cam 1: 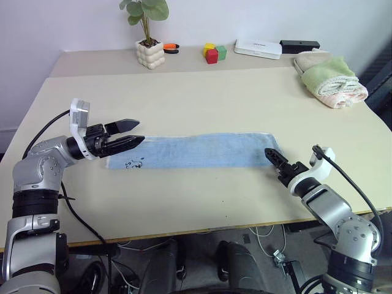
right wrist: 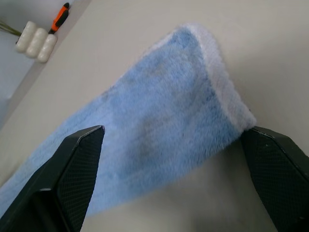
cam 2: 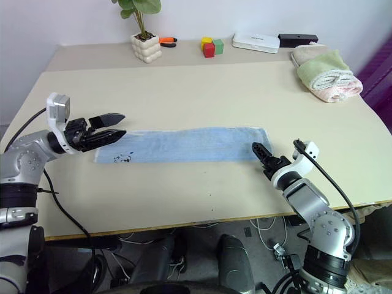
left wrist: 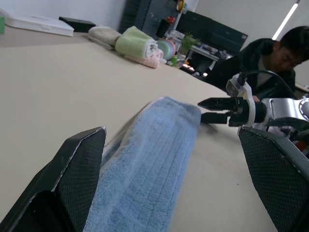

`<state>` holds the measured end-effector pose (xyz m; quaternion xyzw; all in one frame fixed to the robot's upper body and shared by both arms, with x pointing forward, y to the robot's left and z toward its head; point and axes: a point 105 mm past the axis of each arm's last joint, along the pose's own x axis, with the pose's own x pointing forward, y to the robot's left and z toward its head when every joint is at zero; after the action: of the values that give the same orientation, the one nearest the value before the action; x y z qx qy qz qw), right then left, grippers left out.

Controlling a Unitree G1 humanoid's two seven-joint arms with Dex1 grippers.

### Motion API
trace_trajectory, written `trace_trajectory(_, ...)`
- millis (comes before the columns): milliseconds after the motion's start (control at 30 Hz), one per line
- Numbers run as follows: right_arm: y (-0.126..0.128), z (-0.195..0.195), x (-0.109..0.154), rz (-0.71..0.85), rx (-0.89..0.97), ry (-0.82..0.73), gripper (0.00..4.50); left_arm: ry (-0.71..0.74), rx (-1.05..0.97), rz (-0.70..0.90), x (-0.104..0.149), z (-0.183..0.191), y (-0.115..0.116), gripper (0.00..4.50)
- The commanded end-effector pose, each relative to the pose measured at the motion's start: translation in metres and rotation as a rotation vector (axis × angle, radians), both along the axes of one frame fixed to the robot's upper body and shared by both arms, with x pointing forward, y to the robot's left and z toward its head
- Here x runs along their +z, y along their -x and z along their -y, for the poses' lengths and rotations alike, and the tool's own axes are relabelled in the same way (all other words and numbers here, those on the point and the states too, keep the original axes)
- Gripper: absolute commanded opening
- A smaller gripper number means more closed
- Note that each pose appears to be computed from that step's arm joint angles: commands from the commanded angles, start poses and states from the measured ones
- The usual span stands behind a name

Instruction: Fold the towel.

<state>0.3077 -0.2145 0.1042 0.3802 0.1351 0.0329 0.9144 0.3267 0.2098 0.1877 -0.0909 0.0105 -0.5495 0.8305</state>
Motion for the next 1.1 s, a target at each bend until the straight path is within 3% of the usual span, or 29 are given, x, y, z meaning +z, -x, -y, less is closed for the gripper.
trace_trajectory(33, -0.008, 0.012, -0.01, -0.039, -0.096, -0.032, 3.98, 0.009, 0.02, 0.068, 0.013, -0.002, 0.002, 4.5)
trace_trajectory(67, -0.01, 0.012, -0.009, -0.035, -0.101, -0.025, 3.7, 0.009, 0.025, 0.067, 0.013, -0.002, 0.002, 4.5)
trace_trajectory(300, -0.016, 0.022, 0.003, -0.001, -0.14, 0.002, 0.15, 0.015, 0.044, 0.07, 0.011, -0.002, 0.003, 4.5)
trace_trajectory(667, 0.001, 0.08, 0.039, 0.07, -0.202, 0.354, 0.03, 0.027, 0.072, 0.093, 0.01, -0.004, -0.002, 4.5)
trace_trajectory(733, 0.001, 0.085, 0.055, 0.106, -0.185, 0.538, 0.03, 0.027, 0.073, 0.095, 0.009, -0.003, -0.004, 4.5)
trace_trajectory(833, -0.006, 0.06, 0.084, 0.208, -0.018, 0.841, 0.03, 0.031, 0.073, 0.101, 0.01, -0.001, -0.008, 4.5)
trace_trajectory(933, -0.008, 0.011, 0.089, 0.301, 0.217, 0.918, 0.03, 0.031, 0.072, 0.105, 0.011, 0.0, -0.009, 4.5)
trace_trajectory(1100, -0.007, -0.037, 0.083, 0.388, 0.427, 1.011, 0.03, 0.029, 0.07, 0.11, 0.012, 0.001, -0.009, 4.5)
